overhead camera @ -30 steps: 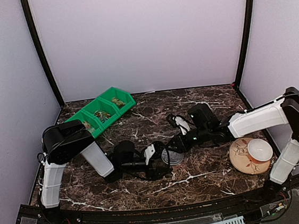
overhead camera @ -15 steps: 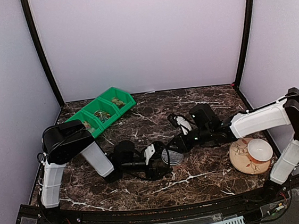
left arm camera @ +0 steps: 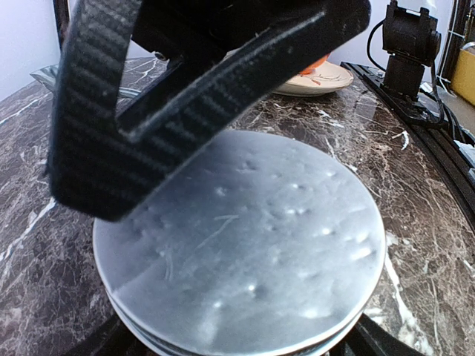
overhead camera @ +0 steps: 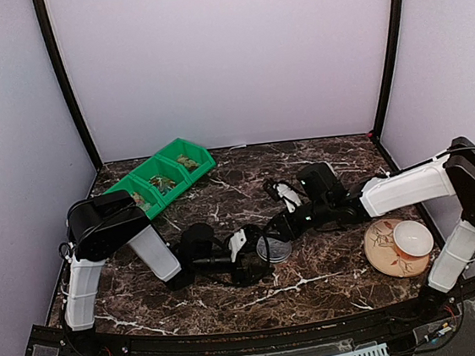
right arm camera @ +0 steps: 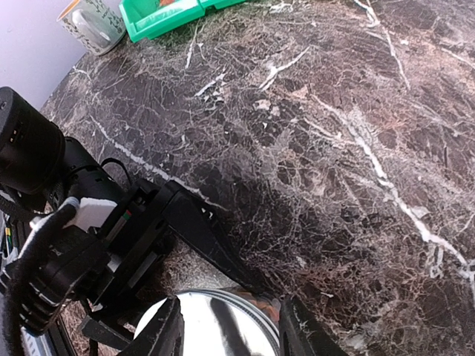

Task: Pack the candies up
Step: Rotate the bottle lid from the packing bottle.

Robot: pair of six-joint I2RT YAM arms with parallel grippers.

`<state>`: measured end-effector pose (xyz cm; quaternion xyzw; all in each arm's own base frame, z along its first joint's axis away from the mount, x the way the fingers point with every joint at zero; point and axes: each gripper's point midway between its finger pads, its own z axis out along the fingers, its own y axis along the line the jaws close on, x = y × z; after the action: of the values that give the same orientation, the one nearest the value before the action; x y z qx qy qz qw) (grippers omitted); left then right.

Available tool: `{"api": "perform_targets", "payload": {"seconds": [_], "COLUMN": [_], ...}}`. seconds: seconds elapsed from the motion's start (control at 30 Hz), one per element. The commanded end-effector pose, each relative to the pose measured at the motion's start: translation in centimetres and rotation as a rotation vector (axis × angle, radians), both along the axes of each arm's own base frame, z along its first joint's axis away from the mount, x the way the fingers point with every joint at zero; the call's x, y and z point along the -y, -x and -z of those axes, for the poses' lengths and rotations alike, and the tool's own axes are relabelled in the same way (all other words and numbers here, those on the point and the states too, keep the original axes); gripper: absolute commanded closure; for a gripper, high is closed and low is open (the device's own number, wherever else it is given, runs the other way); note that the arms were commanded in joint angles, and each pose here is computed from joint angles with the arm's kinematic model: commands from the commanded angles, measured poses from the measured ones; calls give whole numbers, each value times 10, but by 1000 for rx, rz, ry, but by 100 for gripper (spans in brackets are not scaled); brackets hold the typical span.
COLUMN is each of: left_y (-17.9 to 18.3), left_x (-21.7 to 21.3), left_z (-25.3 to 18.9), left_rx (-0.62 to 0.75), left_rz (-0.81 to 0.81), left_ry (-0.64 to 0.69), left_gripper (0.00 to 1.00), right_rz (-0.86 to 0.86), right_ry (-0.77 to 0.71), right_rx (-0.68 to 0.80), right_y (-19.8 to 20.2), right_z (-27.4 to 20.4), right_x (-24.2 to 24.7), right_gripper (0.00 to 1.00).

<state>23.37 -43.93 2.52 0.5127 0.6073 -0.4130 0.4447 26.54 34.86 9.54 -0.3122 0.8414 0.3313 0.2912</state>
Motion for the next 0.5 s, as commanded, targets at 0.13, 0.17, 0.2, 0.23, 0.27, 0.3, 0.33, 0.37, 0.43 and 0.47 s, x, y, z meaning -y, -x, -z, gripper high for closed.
{"api": "perform_targets", "payload": {"seconds": [0.13,0.17,0.2,0.23,0.27,0.3,0.33,0.37,0.43,0.47], "left_y": [21,21,21,21,21,21,20,20,20,20], "left_x": [-15,-15,-15,-15,-15,-15,-15,-15,-16,-16], "left_z": [40,40,40,40,39,40,40,41,41,41], "left_rx": [-148,-148,-148,-148,-146,-147,-146,-147,-146,-147], "left_rz": [29,28,27,26,26,25,24,22,19,18], "left_ry": [-128,-129,-129,-129,-127,-128,-129,-131,-131,-132], "left_gripper": [18,18,18,18,18,18,18,18,18,18], "right_rz": [-33,-34,-33,-33,-33,-33,-33,-33,-32,-34], "right_ry": [-19,-20,-18,-17,-15,-9,-5,-3,-1,-1], "right_rx": [-4,-4,-5,-5,-5,-10,-11,-11,-12,-13], "right_y": [2,3,4,5,5,7,8,8,10,11], "right_z": [3,3,4,4,5,8,10,11,13,13], "right_x": [-3,-2,-1,0,1,2,3,4,7,7], "right_gripper": [60,60,61,62,63,63,64,64,66,68]}}
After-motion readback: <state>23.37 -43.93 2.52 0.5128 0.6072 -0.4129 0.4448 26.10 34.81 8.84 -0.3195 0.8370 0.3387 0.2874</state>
